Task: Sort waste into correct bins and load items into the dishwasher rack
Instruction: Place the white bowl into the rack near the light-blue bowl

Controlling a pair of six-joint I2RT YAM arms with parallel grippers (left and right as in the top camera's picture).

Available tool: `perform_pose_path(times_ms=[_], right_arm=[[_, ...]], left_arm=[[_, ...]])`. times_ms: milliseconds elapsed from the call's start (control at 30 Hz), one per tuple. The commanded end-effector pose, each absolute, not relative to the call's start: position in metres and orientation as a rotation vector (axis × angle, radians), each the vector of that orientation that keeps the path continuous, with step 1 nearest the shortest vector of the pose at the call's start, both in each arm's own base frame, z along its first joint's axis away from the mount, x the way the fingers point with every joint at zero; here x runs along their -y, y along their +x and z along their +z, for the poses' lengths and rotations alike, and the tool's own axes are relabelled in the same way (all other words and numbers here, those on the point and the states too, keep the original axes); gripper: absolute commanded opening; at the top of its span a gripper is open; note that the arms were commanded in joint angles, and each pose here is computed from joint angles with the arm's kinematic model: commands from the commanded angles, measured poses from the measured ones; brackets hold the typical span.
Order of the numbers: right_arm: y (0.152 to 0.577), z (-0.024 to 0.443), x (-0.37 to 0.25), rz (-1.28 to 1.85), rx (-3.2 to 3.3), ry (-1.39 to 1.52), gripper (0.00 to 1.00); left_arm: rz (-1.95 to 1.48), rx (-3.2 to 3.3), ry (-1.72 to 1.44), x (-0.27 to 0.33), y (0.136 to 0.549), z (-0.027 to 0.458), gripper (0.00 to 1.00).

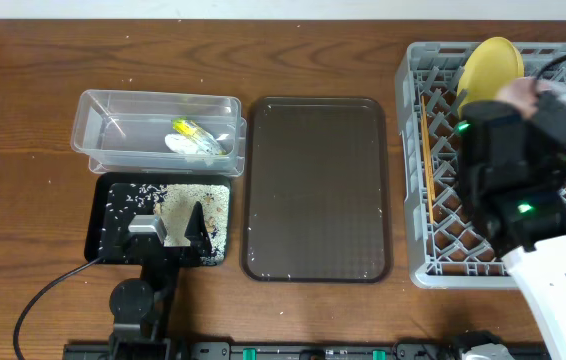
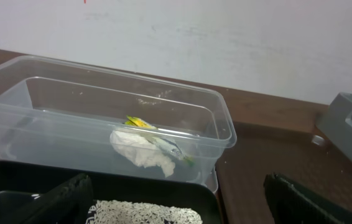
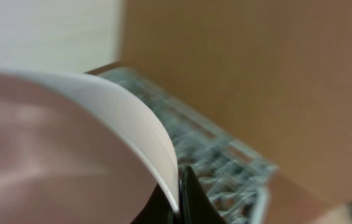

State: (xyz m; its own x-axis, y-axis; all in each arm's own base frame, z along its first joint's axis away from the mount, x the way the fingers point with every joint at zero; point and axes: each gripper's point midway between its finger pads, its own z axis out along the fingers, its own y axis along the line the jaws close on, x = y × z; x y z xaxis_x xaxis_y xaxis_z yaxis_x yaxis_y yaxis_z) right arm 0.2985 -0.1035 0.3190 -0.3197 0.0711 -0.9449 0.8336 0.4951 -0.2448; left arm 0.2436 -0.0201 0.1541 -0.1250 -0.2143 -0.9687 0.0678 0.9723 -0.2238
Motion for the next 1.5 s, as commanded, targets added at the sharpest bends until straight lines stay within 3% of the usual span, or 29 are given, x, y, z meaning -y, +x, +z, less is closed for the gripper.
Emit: perform_pose_path(times_ms=[0, 600, 933, 1133, 1200, 1233, 1367, 1467], right_arm=[[0.284, 0.33, 0.147, -1.252, -1.716, 0.795, 0.01], [0.303, 0.24, 0.26, -1.626, -2.02, 0.803, 0.01], [0.336, 0.179, 0.263, -1.784, -2.254, 0.503, 0.03], [0.362, 0.168, 0.241, -1.801, -2.265, 0.352, 0.03], [0.37, 0.169, 0.232, -1.778, -2.248, 0.331, 0.1], [0.374, 0.169, 0.227, -1.763, -2.246, 0.313, 0.18], [0.383, 0.168, 0.211, -1.744, -2.238, 0.261, 0.66], [0.388, 0.177, 0.197, -1.72, -2.195, 0.269, 0.74]], left_arm=[[-0.229, -1.718, -0.105, 0.02, 0.243, 0.139, 0.91], [-0.229, -1.718, -0.105, 0.02, 0.243, 0.139, 0.91], [-0.229, -1.718, -0.105, 0.02, 0.243, 0.139, 0.91], [-0.229, -1.718, -0.105, 0.02, 0.243, 0.139, 0.91], [-0.229, -1.718, -0.105, 0.02, 0.243, 0.139, 0.91], [-0.229, -1.718, -0.105, 0.02, 0.243, 0.139, 0.91], [-0.229, -1.718, -0.105, 0.02, 0.243, 0.139, 0.91], [-0.229, -1.718, -0.105, 0.02, 0.243, 0.139, 0.91]])
